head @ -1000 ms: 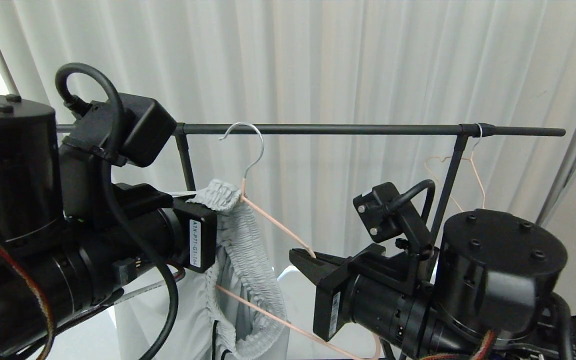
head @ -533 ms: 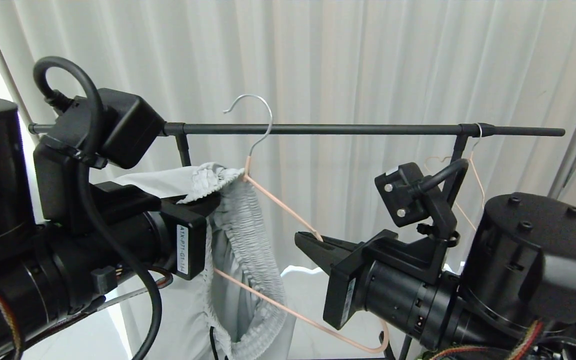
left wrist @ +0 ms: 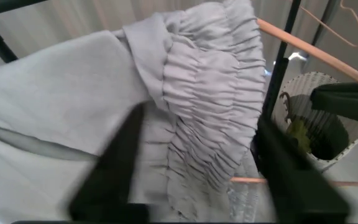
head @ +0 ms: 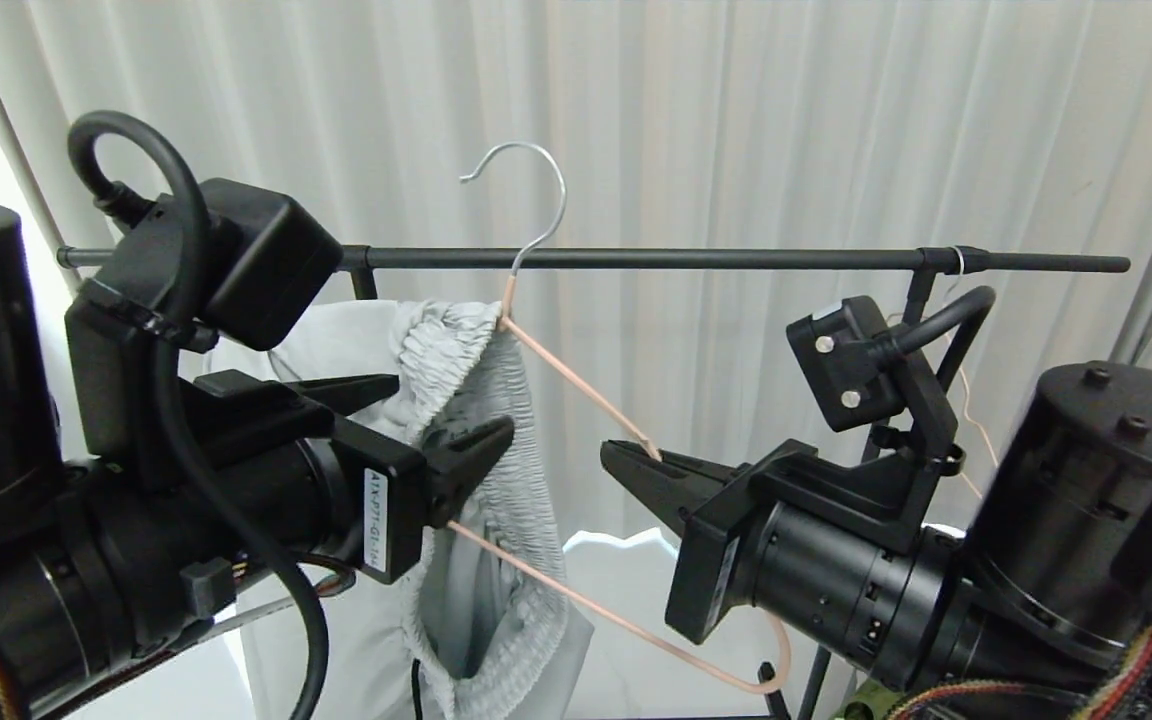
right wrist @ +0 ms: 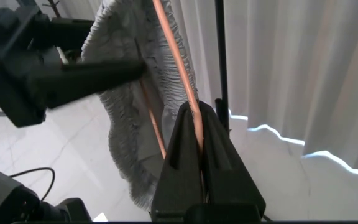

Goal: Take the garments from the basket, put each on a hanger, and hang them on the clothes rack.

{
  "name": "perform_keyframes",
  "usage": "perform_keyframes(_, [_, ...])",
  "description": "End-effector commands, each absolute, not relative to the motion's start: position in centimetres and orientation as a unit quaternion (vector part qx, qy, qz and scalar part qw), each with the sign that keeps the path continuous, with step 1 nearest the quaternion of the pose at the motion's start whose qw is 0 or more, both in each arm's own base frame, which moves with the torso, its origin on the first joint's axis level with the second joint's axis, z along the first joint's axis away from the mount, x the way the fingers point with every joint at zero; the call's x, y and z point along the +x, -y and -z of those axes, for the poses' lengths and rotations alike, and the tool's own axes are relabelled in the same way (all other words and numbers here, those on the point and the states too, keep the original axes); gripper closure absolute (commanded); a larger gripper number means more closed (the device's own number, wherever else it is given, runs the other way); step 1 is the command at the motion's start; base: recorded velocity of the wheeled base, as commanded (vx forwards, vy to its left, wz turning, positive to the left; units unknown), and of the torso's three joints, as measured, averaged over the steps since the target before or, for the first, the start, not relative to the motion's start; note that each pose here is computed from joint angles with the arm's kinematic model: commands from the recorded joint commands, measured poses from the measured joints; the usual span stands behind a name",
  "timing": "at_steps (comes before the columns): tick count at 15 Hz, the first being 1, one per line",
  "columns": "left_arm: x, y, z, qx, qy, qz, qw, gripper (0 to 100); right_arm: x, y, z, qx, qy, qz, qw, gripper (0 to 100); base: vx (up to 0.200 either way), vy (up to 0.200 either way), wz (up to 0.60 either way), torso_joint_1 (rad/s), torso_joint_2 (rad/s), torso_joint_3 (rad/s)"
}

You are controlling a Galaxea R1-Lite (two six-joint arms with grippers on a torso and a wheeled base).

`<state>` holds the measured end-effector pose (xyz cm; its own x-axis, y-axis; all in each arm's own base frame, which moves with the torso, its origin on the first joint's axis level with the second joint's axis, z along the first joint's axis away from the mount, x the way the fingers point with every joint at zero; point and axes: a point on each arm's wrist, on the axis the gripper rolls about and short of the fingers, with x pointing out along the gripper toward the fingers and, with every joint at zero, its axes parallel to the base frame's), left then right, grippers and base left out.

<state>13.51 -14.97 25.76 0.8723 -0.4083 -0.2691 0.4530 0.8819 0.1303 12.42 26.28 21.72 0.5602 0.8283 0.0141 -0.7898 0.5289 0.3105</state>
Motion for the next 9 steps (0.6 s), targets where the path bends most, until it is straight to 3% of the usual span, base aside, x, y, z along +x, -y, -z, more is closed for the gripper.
perform_keyframes(1, [13.3, 15.1, -25.7, 0.096, -0.117, 0.230, 0.961, 0, 12.4, -26.1, -21.9, 0.143, -0.064, -0.464, 0.872, 100, 0.000, 0.000, 0.00, 0.000, 0.00, 0.000])
perform_keyframes(4, [12.6, 14.2, -25.0, 0.099, -0.122, 0.230, 0.960, 0, 12.5, -25.3, -22.0, 0.143, -0.062, -0.458, 0.875, 100, 0.000, 0.000, 0.00, 0.000, 0.00, 0.000])
perform_keyframes(9, [10.9, 12.3, -24.7, 0.090, -0.114, 0.259, 0.955, 0, 11.1, -21.4, -20.7, 0.118, -0.072, -0.449, 0.883, 100, 0.000, 0.000, 0.00, 0.000, 0.00, 0.000])
